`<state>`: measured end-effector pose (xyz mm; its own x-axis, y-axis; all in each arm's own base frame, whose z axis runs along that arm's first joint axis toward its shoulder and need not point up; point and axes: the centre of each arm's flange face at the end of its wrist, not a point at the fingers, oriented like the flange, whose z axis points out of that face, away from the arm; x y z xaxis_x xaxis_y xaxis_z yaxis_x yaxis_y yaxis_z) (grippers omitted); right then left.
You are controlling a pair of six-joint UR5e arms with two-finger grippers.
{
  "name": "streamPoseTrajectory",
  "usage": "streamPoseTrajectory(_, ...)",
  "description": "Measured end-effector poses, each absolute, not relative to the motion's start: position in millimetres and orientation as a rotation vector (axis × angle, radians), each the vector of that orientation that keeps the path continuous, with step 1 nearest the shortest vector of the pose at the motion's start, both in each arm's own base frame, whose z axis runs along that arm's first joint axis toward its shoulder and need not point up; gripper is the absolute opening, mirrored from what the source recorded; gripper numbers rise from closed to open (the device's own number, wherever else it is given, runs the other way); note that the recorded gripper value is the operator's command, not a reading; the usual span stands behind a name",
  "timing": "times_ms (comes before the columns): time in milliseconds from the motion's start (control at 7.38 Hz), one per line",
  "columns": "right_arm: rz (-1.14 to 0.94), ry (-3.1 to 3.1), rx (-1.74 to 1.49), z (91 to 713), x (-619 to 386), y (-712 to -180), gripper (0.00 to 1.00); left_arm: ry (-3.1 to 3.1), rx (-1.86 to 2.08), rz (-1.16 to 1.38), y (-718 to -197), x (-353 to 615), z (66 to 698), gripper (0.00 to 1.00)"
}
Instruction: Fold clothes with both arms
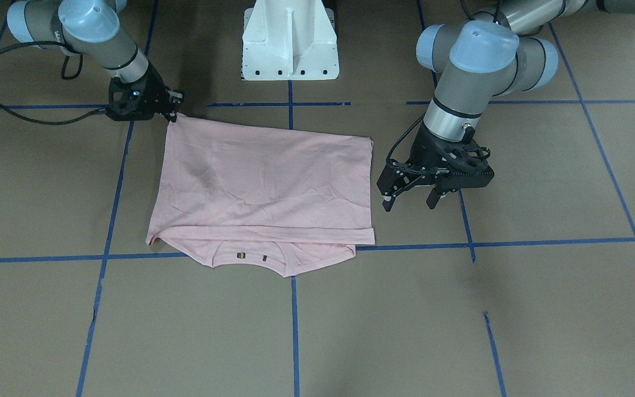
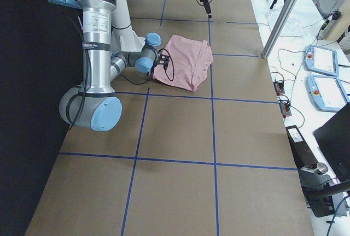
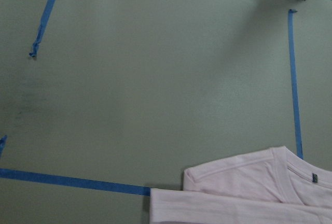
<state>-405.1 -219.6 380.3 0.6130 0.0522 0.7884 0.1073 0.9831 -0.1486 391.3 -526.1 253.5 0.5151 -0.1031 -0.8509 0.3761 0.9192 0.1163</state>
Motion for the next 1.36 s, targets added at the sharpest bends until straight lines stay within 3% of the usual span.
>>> streamPoseTrajectory(407, -0.010, -0.952, -0.249, 351.3, -402.0, -185.9, 1.00, 1.011, 0.291, -0.275, -521.0, 390.6, 248.0, 1.00)
streamPoseTrajectory(814, 0.151, -1.059, -0.090, 310.7, -380.2, -264.0, 1.00, 1.047, 0.165, -0.298, -482.7, 404.7, 237.8, 0.98)
streamPoseTrajectory(1356, 0.315, -1.105, 0.102, 279.5, -354.1, -346.6, 1.00, 0.889, -0.065, -0.523, -358.9, 511.1, 246.7, 0.91)
